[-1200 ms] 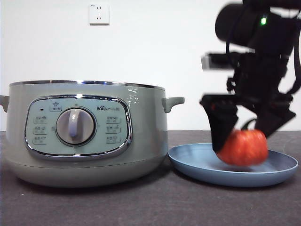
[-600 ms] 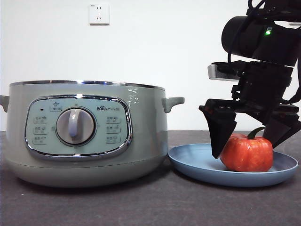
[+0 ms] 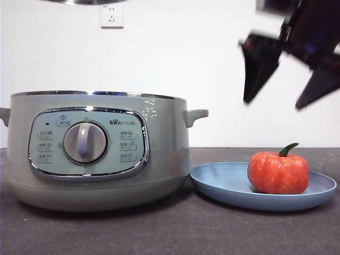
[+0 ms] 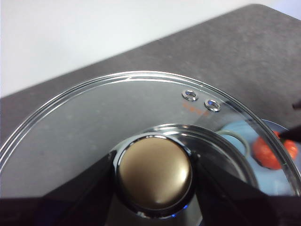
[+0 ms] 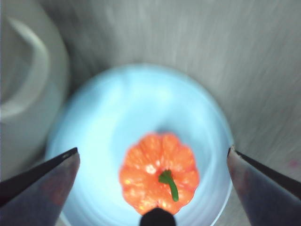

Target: Take the pumpkin out from the steamer,put the pumpkin in the blue plate,close the lid

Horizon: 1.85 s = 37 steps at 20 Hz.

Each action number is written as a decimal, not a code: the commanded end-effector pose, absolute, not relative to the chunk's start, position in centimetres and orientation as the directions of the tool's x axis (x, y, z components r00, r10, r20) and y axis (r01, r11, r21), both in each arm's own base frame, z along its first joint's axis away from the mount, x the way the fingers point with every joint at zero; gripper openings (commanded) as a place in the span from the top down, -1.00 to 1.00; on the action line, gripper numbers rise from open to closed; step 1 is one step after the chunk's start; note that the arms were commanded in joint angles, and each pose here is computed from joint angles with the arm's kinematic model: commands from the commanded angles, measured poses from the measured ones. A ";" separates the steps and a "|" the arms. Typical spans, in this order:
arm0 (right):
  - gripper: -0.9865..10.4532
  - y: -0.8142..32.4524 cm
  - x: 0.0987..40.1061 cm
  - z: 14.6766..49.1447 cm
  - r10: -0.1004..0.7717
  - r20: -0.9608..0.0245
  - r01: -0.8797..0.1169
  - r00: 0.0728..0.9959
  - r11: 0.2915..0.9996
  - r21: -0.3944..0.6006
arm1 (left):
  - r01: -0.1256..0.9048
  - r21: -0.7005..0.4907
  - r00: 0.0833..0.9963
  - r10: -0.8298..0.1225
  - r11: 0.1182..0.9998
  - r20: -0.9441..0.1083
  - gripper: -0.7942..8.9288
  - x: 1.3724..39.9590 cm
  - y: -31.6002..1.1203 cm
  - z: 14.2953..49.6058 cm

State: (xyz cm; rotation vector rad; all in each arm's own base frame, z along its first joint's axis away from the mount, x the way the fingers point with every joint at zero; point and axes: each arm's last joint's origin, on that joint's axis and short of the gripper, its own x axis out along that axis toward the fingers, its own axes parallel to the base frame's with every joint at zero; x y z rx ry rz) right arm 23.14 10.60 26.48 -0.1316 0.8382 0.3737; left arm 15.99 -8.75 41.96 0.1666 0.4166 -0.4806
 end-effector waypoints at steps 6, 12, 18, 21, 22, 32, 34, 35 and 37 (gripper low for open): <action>-0.21 8.7 18.9 31.5 0.335 -0.568 -0.369 0.752 0.928 0.059 | 0.500 0.030 0.786 -0.438 0.866 -0.436 0.85 19.5 -11.3 40.8; -0.21 7.8 17.4 32.9 0.306 -0.499 -0.333 0.811 0.942 0.037 | 0.517 0.003 0.763 -0.460 0.856 -0.454 0.85 20.9 -13.3 36.1; -0.21 7.5 16.8 33.4 0.314 -0.477 -0.334 0.821 0.942 0.045 | 0.508 -0.020 0.762 -0.460 0.861 -0.456 0.85 21.5 -13.7 32.7; -0.21 7.5 16.6 33.2 0.310 -0.492 -0.330 0.813 0.943 0.048 | 0.501 -0.035 0.765 -0.462 0.865 -0.449 0.85 21.6 -13.8 31.7; -0.21 7.5 16.6 33.2 0.309 -0.497 -0.330 0.811 0.943 0.048 | 0.500 -0.036 0.764 -0.460 0.865 -0.453 0.85 21.7 -13.8 31.6; -0.21 7.4 16.5 33.2 0.309 -0.496 -0.330 0.811 0.943 0.048 | 0.499 -0.033 0.732 -0.441 0.866 -0.519 0.85 23.3 -14.9 29.5; -0.21 7.4 16.5 33.2 0.309 -0.496 -0.330 0.811 0.943 0.048 | 0.498 -0.031 0.722 -0.434 0.867 -0.539 0.85 23.3 -14.9 29.2; -0.21 7.4 16.5 33.2 0.309 -0.495 -0.330 0.812 0.943 0.048 | 0.497 -0.031 0.716 -0.430 0.867 -0.550 0.85 23.3 -14.8 29.1; -0.21 7.4 16.5 33.2 0.309 -0.495 -0.330 0.812 0.943 0.048 | 0.496 -0.028 0.704 -0.420 0.868 -0.573 0.85 23.1 -14.7 28.9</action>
